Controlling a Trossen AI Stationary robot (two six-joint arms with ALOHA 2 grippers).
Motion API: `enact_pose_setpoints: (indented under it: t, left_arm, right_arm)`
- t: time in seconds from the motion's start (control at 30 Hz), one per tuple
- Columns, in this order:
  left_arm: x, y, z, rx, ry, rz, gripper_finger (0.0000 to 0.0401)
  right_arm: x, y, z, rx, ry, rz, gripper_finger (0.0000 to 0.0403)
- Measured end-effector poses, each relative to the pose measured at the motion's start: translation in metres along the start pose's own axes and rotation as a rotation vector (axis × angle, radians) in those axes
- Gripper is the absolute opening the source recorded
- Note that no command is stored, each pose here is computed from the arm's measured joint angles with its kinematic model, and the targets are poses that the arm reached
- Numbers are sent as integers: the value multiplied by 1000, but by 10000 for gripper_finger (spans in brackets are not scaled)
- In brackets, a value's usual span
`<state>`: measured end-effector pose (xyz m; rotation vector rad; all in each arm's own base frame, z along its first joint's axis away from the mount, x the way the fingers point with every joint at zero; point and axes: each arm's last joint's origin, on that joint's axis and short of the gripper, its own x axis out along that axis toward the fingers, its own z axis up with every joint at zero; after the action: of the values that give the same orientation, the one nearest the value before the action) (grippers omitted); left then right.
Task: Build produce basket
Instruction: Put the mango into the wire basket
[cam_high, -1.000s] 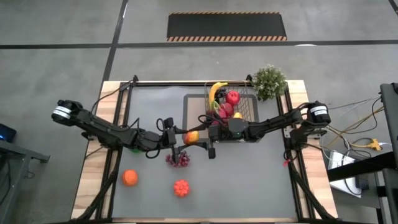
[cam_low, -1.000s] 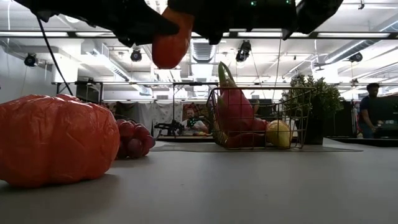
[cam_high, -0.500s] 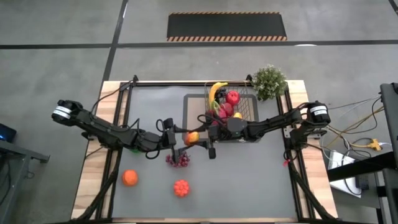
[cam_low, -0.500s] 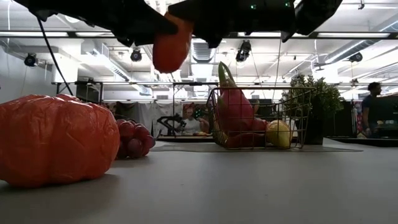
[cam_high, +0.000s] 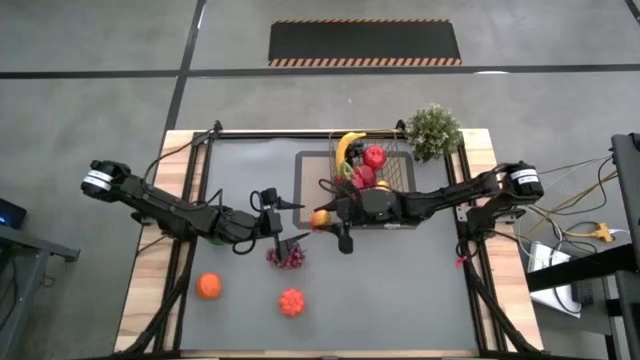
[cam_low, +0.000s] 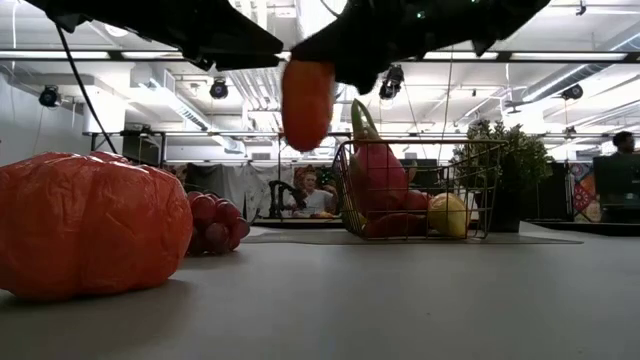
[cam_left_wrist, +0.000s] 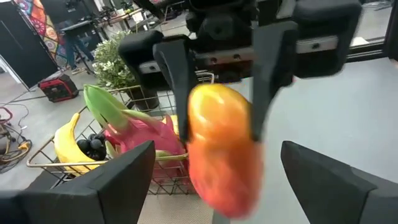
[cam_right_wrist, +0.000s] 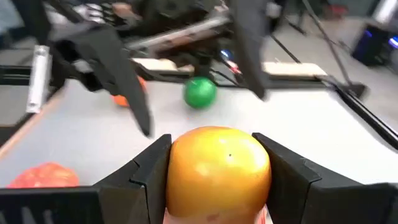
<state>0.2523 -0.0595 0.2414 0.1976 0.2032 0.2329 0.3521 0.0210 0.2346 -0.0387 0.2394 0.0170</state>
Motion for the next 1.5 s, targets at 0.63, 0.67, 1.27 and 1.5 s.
enact_pose_setpoints:
  t: [0.63,0.67,1.27,1.5]
  left_arm:
    - [-4,3,5,-16,-21,-2,329]
    - [-4,3,5,-16,-21,-2,329]
    - [-4,3,5,-19,-23,-2,329]
    - [-4,3,5,-19,-23,-2,329]
  right_arm:
    - [-92,-24,54,144,17,-401,186]
    - [-96,-27,56,150,9,-410,186]
    - [-113,-113,9,429,293,-883,187]
    - [-97,-125,-12,481,375,-894,187]
